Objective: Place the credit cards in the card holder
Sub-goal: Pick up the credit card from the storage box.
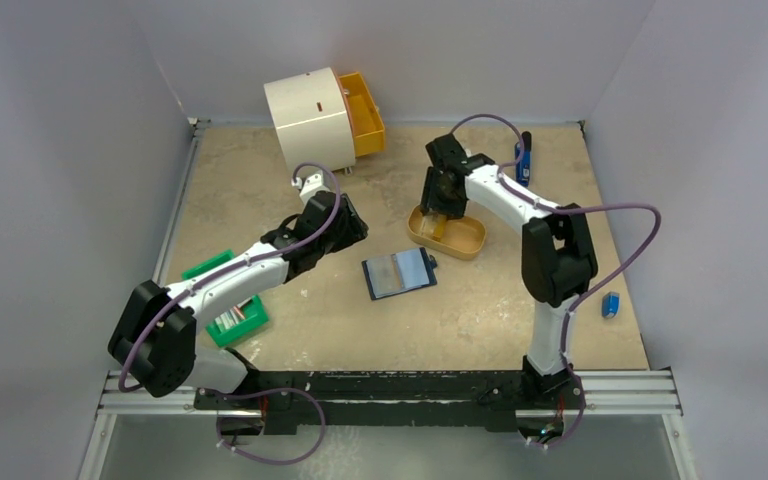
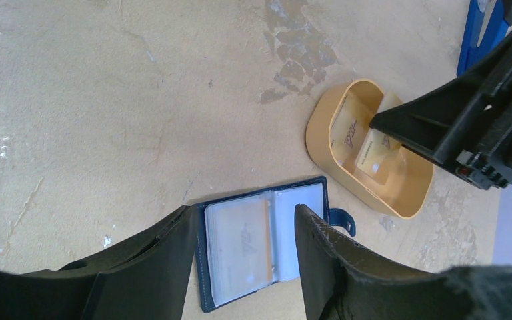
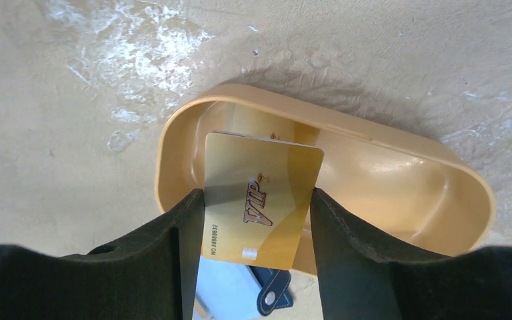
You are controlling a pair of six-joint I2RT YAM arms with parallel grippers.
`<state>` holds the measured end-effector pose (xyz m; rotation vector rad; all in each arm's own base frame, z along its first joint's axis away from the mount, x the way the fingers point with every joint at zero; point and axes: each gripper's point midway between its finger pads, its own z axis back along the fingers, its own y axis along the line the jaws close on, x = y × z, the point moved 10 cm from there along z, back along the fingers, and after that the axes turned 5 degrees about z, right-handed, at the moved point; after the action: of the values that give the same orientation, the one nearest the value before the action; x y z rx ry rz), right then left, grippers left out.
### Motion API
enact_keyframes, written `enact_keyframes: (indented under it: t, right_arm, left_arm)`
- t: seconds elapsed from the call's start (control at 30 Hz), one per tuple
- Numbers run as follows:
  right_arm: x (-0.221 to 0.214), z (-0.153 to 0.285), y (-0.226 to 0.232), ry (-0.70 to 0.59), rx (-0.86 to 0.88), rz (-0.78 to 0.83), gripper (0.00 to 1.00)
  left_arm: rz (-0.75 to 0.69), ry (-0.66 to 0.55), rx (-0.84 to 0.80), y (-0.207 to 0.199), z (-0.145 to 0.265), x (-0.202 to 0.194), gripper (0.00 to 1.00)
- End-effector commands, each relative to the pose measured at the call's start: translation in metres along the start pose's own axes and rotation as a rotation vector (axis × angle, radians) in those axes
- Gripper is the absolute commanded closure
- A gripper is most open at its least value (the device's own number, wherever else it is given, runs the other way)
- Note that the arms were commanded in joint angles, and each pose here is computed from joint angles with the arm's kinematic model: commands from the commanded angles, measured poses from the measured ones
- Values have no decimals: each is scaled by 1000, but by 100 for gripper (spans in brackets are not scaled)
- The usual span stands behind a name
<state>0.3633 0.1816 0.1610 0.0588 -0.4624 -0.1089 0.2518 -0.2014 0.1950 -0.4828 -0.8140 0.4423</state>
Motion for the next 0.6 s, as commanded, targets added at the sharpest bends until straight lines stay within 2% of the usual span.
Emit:
enact_keyframes:
  t: [0.0, 0.2, 0.57]
  right_arm:
    - [4, 21, -4, -37, 15, -30, 60]
    - [4, 27, -13, -51, 25, -70, 60]
    - [3, 32, -26, -30, 152, -167, 60]
  left_arm:
    - [8, -41, -28, -7, 2, 9, 46]
    - [5, -51, -24, -8, 3, 12, 46]
    - [13, -35, -37, -12, -2, 11, 46]
